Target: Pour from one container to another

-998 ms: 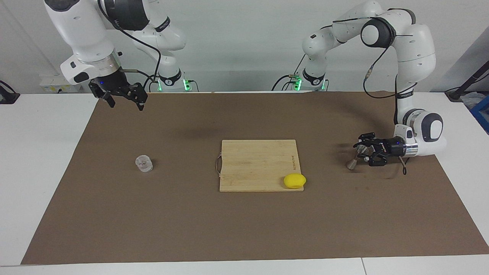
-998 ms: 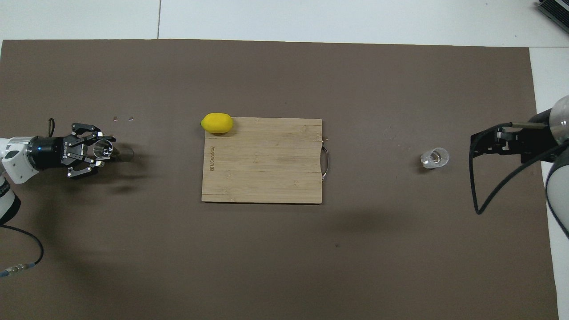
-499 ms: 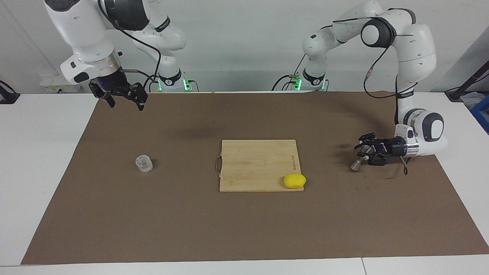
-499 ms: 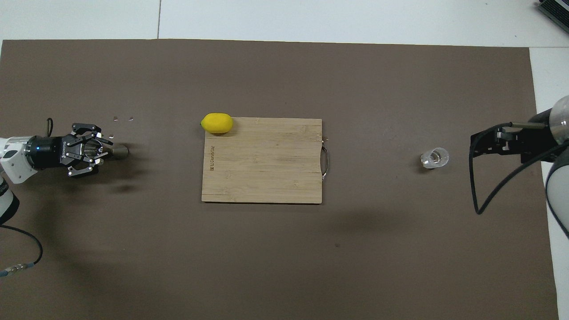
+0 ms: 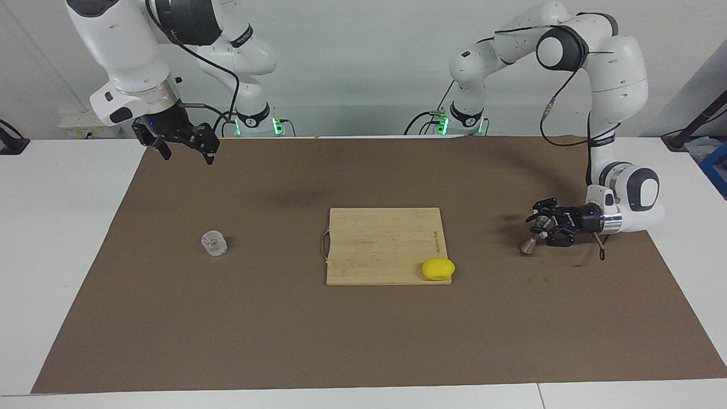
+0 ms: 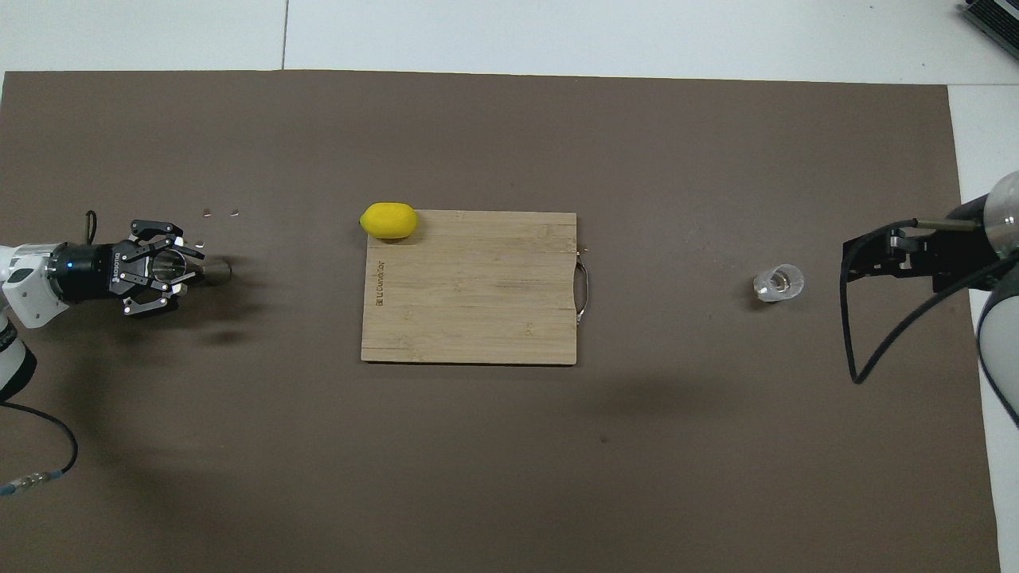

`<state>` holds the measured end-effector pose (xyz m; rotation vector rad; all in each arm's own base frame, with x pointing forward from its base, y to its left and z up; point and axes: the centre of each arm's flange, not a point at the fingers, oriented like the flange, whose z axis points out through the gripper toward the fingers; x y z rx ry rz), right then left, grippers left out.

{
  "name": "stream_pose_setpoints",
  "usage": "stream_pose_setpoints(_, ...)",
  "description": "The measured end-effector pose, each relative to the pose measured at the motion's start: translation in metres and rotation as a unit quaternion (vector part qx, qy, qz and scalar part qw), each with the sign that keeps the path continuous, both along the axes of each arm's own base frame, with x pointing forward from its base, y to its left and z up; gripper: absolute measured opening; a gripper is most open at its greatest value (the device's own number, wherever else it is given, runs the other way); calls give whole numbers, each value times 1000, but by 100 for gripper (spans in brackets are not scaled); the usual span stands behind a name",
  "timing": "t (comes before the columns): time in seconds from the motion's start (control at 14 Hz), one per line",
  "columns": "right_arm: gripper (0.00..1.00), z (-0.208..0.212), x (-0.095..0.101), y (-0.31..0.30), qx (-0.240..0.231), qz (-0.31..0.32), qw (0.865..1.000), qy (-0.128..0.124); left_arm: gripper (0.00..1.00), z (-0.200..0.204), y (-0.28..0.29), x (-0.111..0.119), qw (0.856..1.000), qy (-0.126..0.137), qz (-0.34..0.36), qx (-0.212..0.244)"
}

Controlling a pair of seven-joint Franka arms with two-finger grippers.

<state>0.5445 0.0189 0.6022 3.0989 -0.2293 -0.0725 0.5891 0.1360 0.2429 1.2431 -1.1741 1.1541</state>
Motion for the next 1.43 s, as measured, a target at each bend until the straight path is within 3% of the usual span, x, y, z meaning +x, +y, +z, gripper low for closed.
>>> stream_pose_setpoints(0.07, 100, 0, 0, 0, 0, 0, 1000, 0, 23, 0, -1, 0, 1000, 0, 0, 0)
stream_pose_setpoints(0.5, 100, 0, 0, 0, 0, 0, 1000, 0, 23, 0, -2, 1, 1000, 2, 1, 1)
stream_pose_setpoints(0.78, 100, 0, 0, 0, 0, 0, 1000, 0, 23, 0, -2, 1, 999, 41, 2, 1)
stream_pose_setpoints(1.07, 100, 0, 0, 0, 0, 0, 1000, 0, 23, 6, -2, 2, 998, 57, 1, 2)
stream_pose_setpoints(1.43, 100, 0, 0, 0, 0, 0, 1000, 0, 23, 22, -21, 7, 999, 54, -8, 0)
